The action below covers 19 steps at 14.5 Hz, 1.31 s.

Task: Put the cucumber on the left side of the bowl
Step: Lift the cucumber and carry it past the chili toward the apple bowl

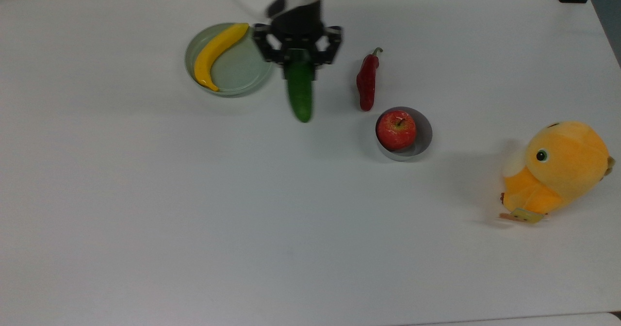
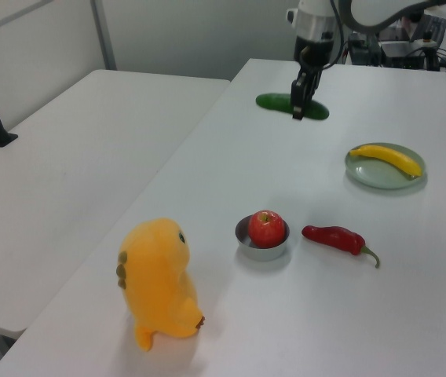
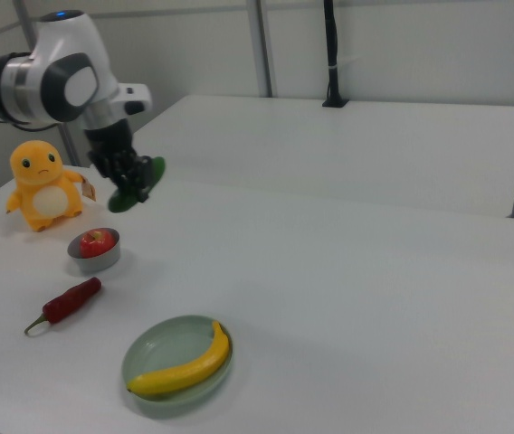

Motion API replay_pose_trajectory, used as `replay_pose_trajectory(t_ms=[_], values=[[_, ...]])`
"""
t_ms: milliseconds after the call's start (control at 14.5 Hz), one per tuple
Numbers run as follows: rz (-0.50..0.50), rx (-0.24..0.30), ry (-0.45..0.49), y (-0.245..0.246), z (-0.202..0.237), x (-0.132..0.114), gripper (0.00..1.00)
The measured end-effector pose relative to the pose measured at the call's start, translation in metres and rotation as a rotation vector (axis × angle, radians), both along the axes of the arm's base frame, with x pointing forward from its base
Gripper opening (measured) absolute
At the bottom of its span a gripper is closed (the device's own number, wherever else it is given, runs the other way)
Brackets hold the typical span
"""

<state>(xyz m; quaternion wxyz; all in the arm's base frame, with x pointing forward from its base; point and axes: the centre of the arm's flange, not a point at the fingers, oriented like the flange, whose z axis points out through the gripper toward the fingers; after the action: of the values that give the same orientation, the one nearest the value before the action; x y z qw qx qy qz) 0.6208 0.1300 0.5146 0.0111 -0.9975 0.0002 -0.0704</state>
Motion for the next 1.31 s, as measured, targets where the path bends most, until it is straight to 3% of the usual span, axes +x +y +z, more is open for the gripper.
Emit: replay_pose_trajectory(t_ms=[208, 554, 900, 1315], values=[[0.022, 0.041, -0.010, 0.074, -0.007, -0.002, 0.48], [0.032, 0.136, -0.115, 0.168, -0.034, 0.000, 0.48], [0.071, 0.190, -0.170, 0.217, -0.064, -0.004, 0.48], [0.065, 0.209, -0.155, 0.243, -0.104, -0.006, 0.48]])
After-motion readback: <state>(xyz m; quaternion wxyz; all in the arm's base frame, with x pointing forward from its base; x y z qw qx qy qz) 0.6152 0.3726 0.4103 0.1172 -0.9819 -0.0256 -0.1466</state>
